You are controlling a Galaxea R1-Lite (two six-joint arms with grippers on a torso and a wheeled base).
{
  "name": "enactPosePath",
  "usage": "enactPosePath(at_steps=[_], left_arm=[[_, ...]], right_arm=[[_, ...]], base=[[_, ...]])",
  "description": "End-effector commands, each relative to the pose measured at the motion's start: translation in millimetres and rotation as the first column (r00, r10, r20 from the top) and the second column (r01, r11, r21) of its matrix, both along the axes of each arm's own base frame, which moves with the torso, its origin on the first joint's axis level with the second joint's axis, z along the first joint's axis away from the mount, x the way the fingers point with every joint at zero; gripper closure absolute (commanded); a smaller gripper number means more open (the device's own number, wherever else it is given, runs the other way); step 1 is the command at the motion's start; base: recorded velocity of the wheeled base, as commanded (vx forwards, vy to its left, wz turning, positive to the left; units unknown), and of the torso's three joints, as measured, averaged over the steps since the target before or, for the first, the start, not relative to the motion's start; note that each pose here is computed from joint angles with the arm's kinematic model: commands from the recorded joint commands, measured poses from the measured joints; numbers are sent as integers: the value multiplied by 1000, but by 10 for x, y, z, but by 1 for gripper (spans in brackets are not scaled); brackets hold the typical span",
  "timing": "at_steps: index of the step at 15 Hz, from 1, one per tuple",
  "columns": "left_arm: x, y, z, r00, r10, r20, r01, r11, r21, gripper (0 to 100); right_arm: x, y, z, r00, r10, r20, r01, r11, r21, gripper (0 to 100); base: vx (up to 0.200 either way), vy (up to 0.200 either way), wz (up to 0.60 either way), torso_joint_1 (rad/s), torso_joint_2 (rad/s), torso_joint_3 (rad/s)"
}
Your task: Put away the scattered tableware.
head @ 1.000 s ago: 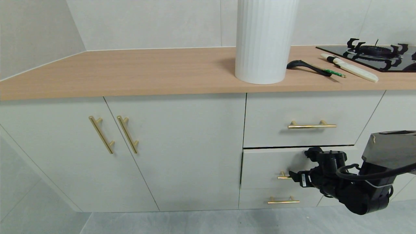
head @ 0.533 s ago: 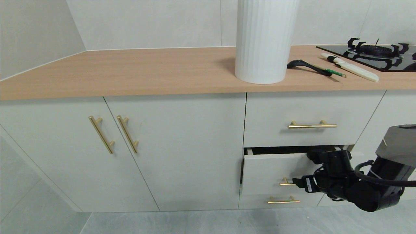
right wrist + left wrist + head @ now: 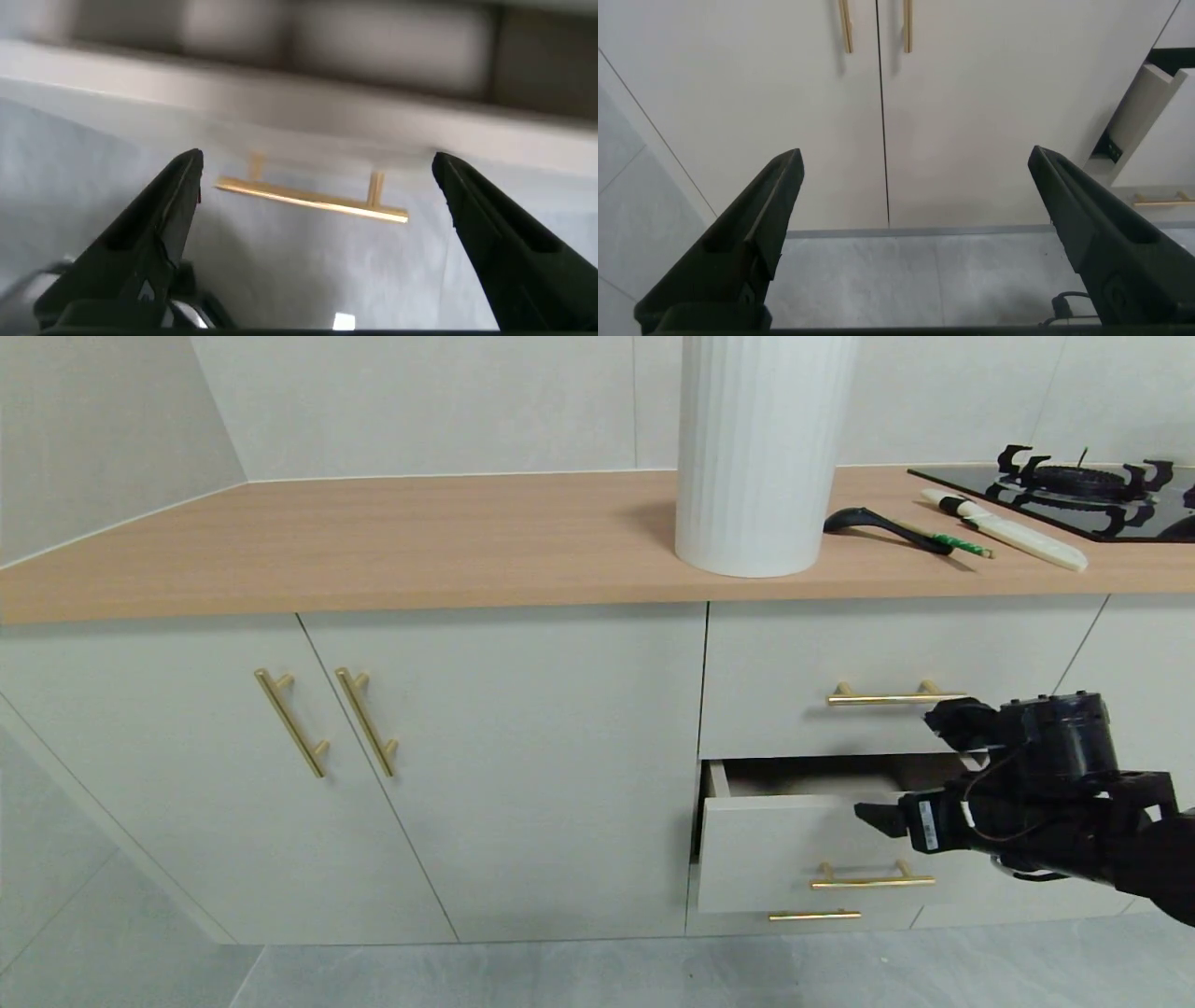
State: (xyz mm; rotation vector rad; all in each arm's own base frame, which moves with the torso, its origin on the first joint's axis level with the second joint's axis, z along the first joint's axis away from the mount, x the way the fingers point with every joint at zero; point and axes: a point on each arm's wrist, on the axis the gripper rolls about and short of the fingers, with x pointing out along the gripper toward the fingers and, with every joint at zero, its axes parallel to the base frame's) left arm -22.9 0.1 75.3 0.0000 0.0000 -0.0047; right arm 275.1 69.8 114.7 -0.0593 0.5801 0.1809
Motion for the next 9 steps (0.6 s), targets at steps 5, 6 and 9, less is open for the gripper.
enactPosePath(at_steps=[5, 6, 9], left_arm=[[1, 0, 0, 1000, 0, -2, 0, 1000, 0, 0], [1, 0, 0, 1000, 0, -2, 0, 1000, 0, 0], [1, 0, 0, 1000, 0, -2, 0, 1000, 0, 0]], right_arm=[[181, 80, -71, 994, -33, 107, 31, 999, 15, 0], [260, 97, -182, 992, -52, 116, 50, 999, 15, 0], [397, 128, -412, 990, -77, 116, 76, 997, 8, 0]], base=[[0, 0, 0, 0, 0, 0], [0, 0, 0, 0, 0, 0], [0, 0, 0, 0, 0, 0]])
